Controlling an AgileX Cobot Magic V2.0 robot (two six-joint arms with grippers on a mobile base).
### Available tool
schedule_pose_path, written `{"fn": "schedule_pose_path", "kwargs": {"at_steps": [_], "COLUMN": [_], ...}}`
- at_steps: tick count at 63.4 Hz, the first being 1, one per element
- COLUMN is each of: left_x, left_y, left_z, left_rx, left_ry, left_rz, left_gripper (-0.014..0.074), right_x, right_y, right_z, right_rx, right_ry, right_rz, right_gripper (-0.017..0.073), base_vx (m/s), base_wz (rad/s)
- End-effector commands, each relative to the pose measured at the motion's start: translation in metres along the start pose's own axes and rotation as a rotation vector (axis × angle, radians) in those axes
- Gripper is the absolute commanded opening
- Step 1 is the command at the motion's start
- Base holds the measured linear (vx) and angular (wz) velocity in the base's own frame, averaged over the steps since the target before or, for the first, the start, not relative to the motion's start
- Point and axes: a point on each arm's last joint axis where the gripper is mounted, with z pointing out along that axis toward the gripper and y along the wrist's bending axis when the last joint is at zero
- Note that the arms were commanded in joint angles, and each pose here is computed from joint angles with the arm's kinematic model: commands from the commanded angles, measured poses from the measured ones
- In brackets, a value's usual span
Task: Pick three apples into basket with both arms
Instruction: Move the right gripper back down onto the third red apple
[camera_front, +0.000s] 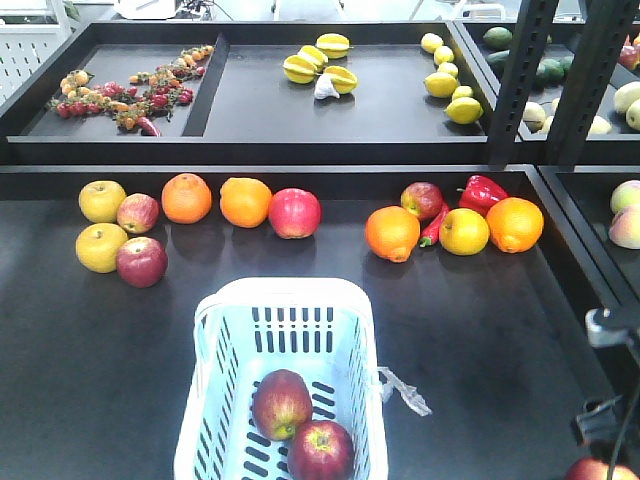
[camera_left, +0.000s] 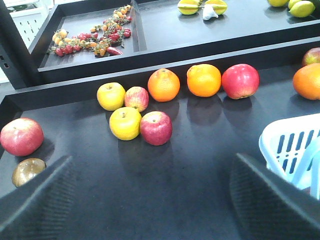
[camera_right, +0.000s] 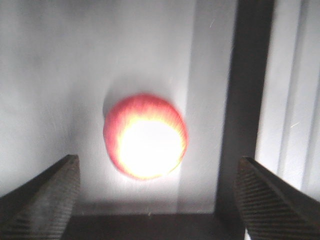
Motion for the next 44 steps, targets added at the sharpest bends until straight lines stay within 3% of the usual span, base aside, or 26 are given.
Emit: {"fn": "schedule_pose_path", "kwargs": {"at_steps": [1,20,30,44], "left_x": [-0.013,-0.013,-0.013,-0.013], "left_y": [0.001,0.001,0.001,0.001], "left_z": [-0.003,-0.003,-0.003,-0.003], "left_rx": [-0.007,-0.007,-0.007,-0.007], "left_ry": [-0.085,-0.085,-0.085,-0.085], "left_rz": [-0.006,-0.006,-0.006,-0.006], "left_gripper": [0.0593,0.0593,0.0593,0.0593], "right_x": [-0.005,-0.012,-0.013,-0.02], "right_y": [-0.001,0.003,0.004,0.006], "right_z": [0.003,0.033,0.049,0.063], "right_rx": [0.006,-0.012,-0.015,-0.022], "right_ry": [-0.021,0.057,0.114,0.076], "right_rz": [-0.014,-0.042,-0.095,-0.165], "right_gripper": [0.0595,0.0595,0.0595,0.0595], "base_vx": [0.0,0.0,0.0,0.0], "base_wz": [0.0,0.0,0.0,0.0]}}
